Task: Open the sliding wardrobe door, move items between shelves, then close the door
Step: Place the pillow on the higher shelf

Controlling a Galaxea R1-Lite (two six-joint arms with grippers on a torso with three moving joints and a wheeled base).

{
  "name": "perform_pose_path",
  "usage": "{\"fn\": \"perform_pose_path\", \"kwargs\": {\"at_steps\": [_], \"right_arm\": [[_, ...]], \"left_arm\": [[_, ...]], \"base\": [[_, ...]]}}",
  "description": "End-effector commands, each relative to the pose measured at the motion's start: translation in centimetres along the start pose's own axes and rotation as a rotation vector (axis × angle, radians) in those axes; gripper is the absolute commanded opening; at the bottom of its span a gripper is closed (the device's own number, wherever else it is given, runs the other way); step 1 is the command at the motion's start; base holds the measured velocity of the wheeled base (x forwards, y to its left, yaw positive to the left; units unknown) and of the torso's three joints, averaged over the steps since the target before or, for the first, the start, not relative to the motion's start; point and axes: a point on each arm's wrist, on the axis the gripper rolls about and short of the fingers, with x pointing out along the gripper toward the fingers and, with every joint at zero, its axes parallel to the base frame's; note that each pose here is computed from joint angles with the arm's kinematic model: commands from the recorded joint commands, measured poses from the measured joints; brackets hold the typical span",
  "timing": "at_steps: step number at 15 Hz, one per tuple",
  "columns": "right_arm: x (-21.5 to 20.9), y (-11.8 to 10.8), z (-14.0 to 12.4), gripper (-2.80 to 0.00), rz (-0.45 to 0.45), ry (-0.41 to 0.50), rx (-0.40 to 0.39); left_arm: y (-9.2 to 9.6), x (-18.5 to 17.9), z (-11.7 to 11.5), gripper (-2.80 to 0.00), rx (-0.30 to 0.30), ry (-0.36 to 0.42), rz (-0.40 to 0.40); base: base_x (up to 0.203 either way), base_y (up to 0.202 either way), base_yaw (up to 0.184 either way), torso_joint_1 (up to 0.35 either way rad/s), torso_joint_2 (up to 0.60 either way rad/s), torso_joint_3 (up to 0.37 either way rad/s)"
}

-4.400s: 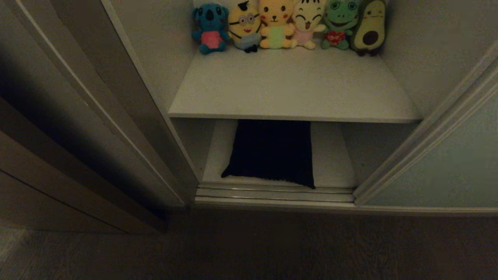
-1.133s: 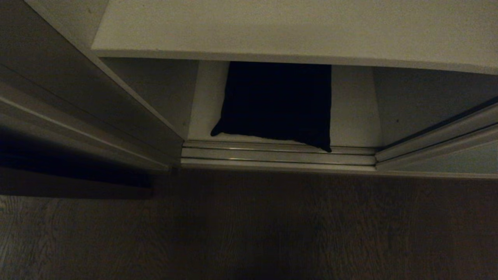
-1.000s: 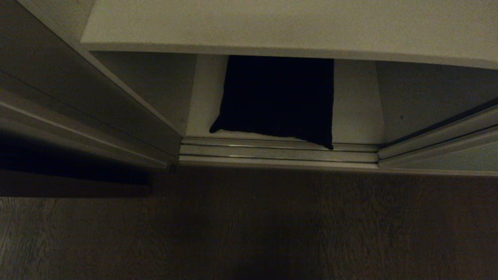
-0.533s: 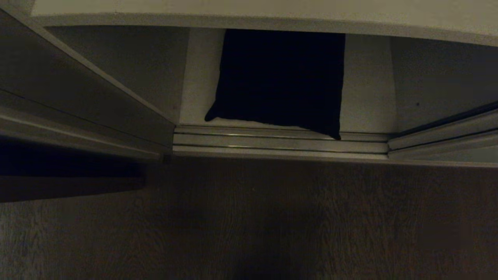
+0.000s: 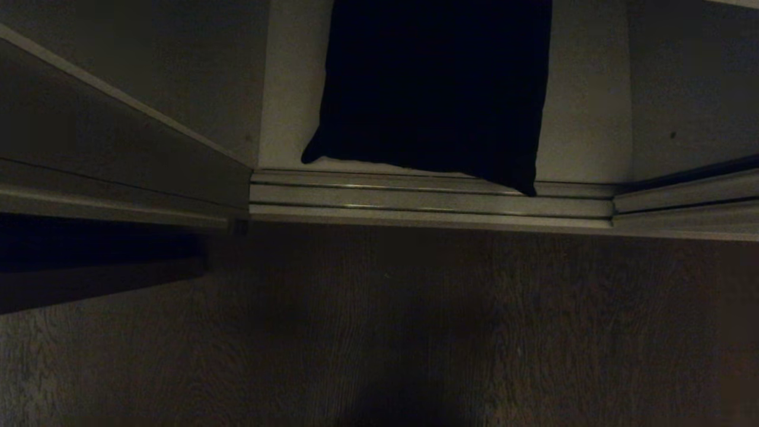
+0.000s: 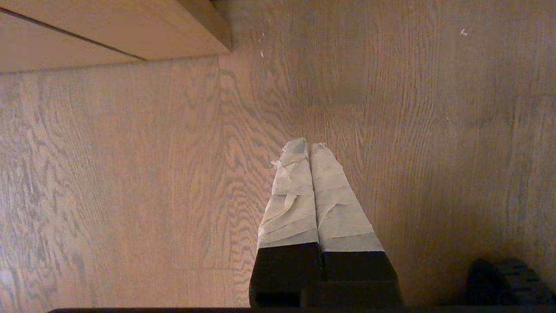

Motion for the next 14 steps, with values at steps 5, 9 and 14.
{"fn": "perform_pose_path", "kwargs": {"at_steps": [5,9,14], "right_arm": [[0.01,0.0,-0.04,-2.8,0.001,0.001,0.0],[0.0,0.0,0.0,-2.8,0.0,0.0,0.0],[0.0,0.0,-0.01,-2.8,0.001,0.001,0.0]], "left_arm": [[0.0,0.0,-0.02,-2.8,-0.001,0.001,0.0],[0.0,0.0,-0.03,-2.8,0.008,0.001,0.003],[-0.01,0.01,-0.06,-2.8,0.066,0.006,0.0]], "base": [[0.0,0.0,0.0,0.002,0.0,-0.034],[0.0,0.0,0.0,0.0,0.0,0.0],[0.0,0.0,0.0,0.0,0.0,0.0]]}}
